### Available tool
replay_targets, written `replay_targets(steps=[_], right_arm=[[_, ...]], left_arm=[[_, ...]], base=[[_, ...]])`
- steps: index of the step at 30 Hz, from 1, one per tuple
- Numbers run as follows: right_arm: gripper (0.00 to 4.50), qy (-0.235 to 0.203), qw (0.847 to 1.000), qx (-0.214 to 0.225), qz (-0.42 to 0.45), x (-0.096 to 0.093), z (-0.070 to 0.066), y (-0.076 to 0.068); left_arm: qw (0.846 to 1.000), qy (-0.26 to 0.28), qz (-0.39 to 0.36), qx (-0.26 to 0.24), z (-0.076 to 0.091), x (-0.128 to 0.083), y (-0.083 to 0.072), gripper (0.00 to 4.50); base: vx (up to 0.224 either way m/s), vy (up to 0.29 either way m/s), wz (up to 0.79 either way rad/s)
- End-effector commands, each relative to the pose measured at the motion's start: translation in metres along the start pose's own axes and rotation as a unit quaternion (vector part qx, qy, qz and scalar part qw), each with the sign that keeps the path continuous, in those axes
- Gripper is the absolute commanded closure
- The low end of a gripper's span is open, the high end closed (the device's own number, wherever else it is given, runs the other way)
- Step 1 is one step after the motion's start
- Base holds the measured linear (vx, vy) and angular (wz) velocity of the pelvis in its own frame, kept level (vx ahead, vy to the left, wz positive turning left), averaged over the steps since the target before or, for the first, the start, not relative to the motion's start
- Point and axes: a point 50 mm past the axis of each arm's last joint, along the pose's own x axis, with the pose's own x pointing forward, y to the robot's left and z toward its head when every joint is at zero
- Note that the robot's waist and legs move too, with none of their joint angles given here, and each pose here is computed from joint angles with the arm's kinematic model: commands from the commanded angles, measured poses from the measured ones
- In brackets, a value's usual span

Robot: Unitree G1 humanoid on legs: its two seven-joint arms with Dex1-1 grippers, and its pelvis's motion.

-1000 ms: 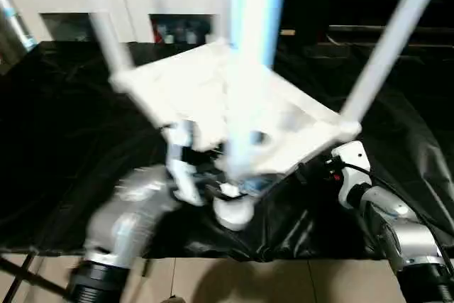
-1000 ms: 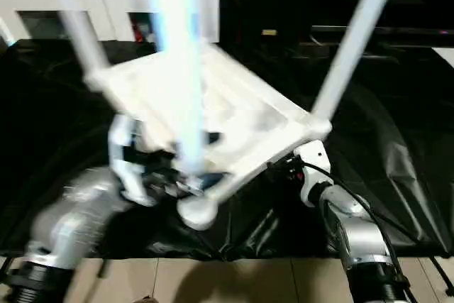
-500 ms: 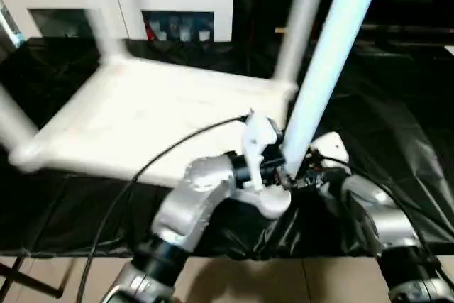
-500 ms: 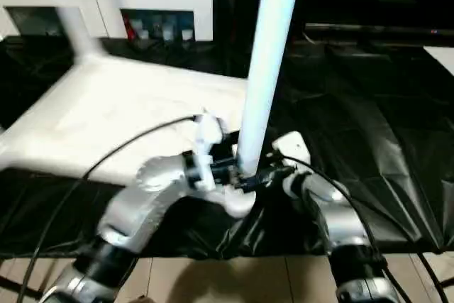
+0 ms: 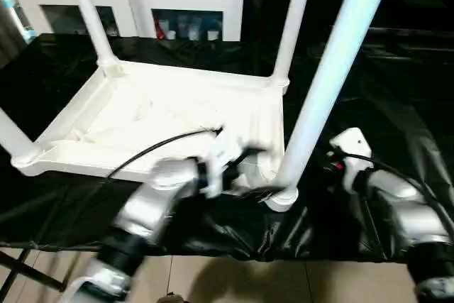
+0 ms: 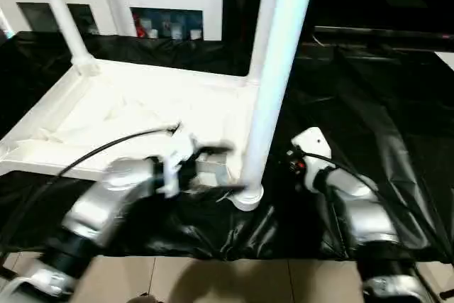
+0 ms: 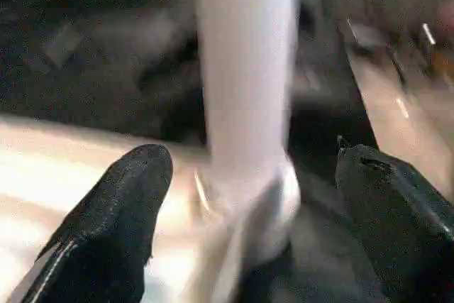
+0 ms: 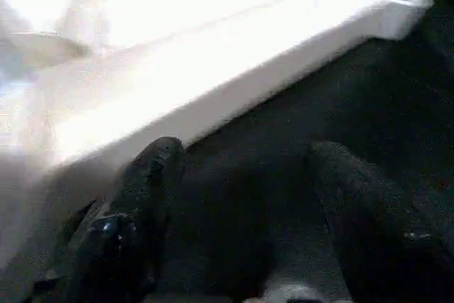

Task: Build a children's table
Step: Rotate table base

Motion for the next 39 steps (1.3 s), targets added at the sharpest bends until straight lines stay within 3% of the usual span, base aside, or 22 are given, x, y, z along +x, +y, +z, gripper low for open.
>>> replay_targets(steps=[1,5,13,17,19,39], right_arm=[[1.02,-0.008,0.999,-0.01,0.039,-0.006,0.008,0.003],[0.87,0.004,0.997,-0.015,0.076,-0.015,0.008,0.007],[0.09,0.027,0.988,-0.027,0.146,-0.037,0.009,0.018],[0.01,0.029,0.986,-0.029,0.162,-0.042,0.012,0.021],[0.0,0.027,0.986,-0.033,0.16,-0.042,0.013,0.021],[0.0,0.023,0.981,-0.043,0.186,-0.002,0.017,0.036]], left_arm=[[0.999,0.037,-0.024,0.029,-0.002,0.001,0.005,0.69],[0.997,0.064,-0.035,0.029,-0.005,0.0,0.013,0.92],[0.995,0.084,-0.058,0.013,-0.005,0.002,0.029,1.66],[0.994,0.084,-0.074,-0.003,-0.005,0.002,0.031,1.79],[0.994,0.083,-0.077,-0.012,-0.006,0.002,0.032,2.12],[0.985,0.139,-0.098,-0.007,-0.017,0.001,0.036,3.67]], base=[[0.0,0.0,0.0],[0.0,0.0,0.0],[0.0,0.0,0.0],[0.0,0.0,0.0],[0.0,0.0,0.0],[0.0,0.0,0.0]])
